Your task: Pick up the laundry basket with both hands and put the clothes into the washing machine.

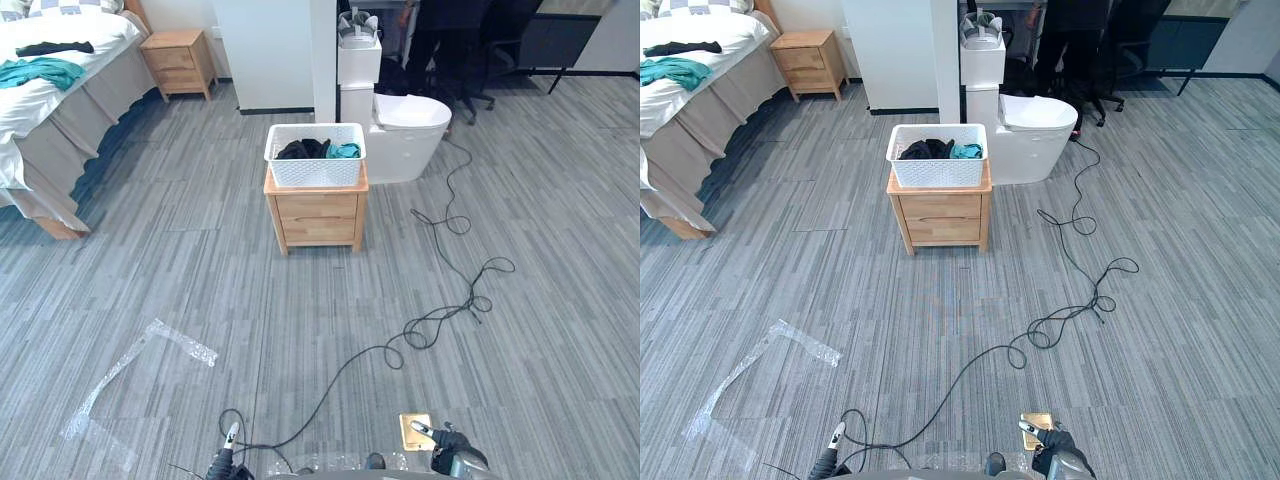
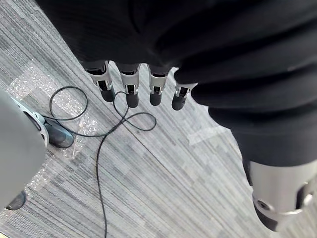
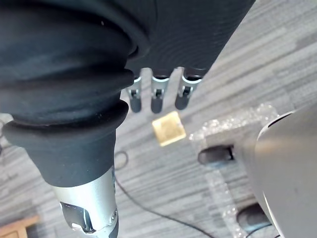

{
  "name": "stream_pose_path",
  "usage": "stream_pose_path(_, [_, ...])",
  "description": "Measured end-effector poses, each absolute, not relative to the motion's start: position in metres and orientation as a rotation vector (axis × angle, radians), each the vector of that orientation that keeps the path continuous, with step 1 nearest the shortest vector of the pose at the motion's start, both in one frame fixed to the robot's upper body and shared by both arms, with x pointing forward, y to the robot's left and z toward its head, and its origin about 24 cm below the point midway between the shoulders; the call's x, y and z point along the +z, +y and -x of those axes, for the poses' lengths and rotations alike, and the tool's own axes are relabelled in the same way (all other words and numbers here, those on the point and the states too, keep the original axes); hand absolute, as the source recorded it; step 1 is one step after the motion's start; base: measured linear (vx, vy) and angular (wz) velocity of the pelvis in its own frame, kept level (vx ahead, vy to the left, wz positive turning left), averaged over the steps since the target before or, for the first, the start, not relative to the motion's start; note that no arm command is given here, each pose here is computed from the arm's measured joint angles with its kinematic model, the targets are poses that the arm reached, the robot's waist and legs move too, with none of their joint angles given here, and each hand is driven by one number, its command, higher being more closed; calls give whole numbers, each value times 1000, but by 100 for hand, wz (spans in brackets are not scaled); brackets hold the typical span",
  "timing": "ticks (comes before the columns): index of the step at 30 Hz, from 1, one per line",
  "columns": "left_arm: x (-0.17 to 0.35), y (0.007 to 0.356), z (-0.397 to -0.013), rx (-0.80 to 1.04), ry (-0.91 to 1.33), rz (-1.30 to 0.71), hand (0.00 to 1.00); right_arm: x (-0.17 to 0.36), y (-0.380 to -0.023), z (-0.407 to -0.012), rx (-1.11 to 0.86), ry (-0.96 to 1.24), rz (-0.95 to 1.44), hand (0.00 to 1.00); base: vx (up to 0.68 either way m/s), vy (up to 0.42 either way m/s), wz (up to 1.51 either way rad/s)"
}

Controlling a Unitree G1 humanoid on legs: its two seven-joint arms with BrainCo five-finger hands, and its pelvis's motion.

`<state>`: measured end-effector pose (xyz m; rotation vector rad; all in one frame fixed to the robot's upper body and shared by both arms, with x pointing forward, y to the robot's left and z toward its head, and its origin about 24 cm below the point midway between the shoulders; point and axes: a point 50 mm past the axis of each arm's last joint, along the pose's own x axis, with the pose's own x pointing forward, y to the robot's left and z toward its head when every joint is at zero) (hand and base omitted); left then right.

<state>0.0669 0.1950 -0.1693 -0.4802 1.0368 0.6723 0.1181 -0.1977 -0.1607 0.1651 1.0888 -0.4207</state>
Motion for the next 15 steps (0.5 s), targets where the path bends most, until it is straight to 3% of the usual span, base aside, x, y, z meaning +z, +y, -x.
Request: stream_pose_path(15, [-169,193,-70,592,1050,425,0,-159,-197,-124,-423,1077,-179,0,-37,-11,1])
